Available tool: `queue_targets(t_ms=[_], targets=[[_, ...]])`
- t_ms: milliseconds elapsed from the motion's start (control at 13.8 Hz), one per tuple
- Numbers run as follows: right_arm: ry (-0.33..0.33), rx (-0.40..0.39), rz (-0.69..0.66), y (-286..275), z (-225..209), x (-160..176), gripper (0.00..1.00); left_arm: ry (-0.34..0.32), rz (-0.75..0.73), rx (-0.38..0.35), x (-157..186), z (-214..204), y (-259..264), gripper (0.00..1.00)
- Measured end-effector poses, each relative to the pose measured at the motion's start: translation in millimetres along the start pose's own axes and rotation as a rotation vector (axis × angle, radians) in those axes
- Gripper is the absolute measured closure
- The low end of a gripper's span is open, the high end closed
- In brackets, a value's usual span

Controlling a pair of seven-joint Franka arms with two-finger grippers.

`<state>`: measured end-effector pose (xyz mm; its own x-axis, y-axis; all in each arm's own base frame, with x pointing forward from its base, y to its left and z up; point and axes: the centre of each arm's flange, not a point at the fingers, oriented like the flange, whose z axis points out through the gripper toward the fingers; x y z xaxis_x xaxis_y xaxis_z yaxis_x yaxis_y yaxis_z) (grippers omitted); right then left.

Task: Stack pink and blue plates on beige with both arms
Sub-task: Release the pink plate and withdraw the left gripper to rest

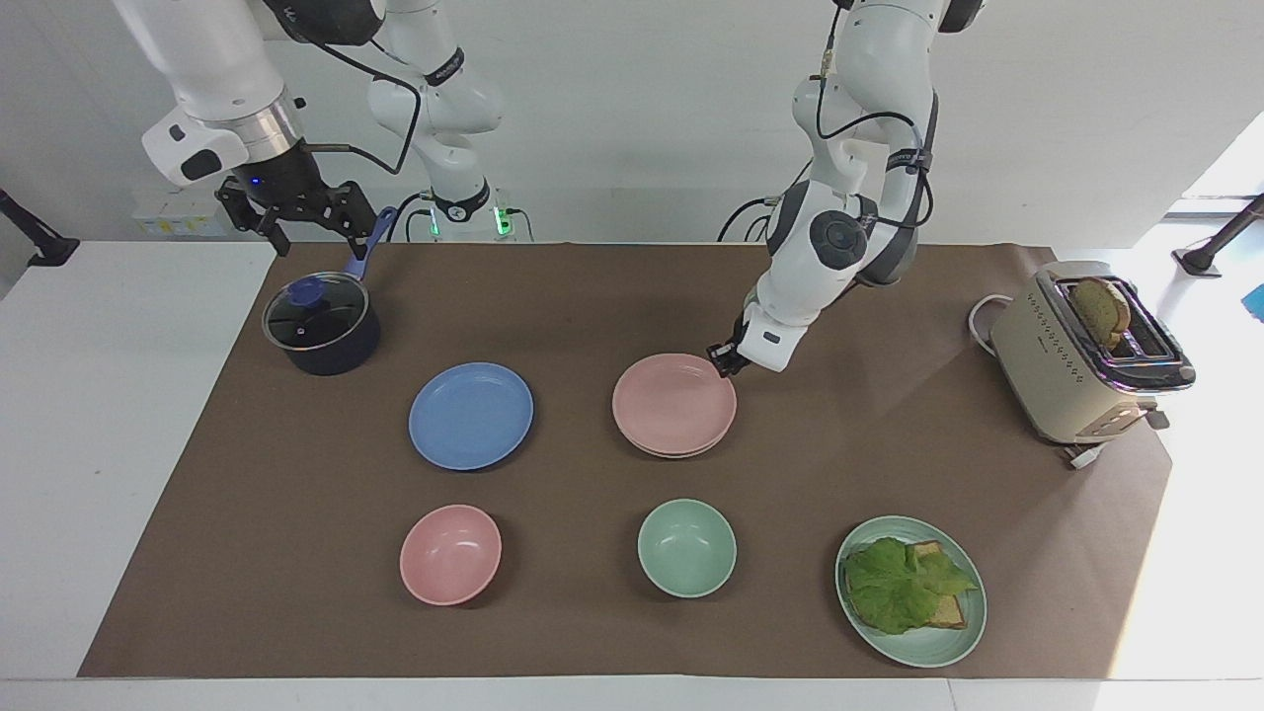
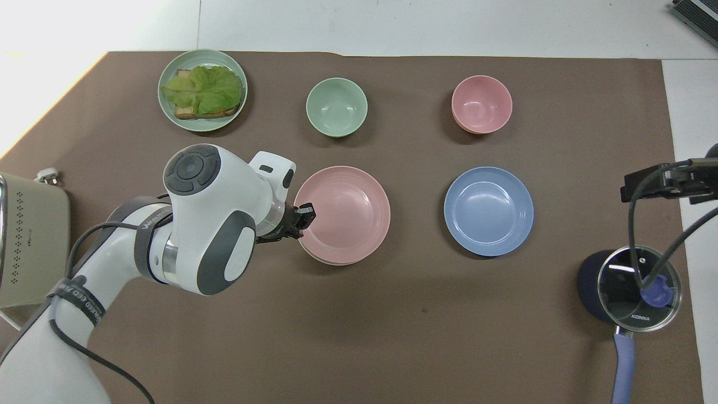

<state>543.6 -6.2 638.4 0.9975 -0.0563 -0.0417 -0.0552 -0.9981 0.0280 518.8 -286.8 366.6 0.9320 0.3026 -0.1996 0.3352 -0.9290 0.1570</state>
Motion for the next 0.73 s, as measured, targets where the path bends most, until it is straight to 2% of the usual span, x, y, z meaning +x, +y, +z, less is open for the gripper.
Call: queue_targets(t_ms=[218,436,582,727], targets=[[0.002,0.000,0.004,2,0,0,0.00,0.034,0.041,0.006,23,-13,-19,0.31],[0.024,0.002,0.013,7,0,3,0.00,0.102,0.140,0.074,72,-75,-82,0.00],[0.044,0.002,0.018,9,5,7,0.00,0.143,0.200,0.099,81,-138,-123,0.00],[0.048,0.003,0.018,9,19,10,0.00,0.165,0.266,0.113,67,-197,-157,0.00]])
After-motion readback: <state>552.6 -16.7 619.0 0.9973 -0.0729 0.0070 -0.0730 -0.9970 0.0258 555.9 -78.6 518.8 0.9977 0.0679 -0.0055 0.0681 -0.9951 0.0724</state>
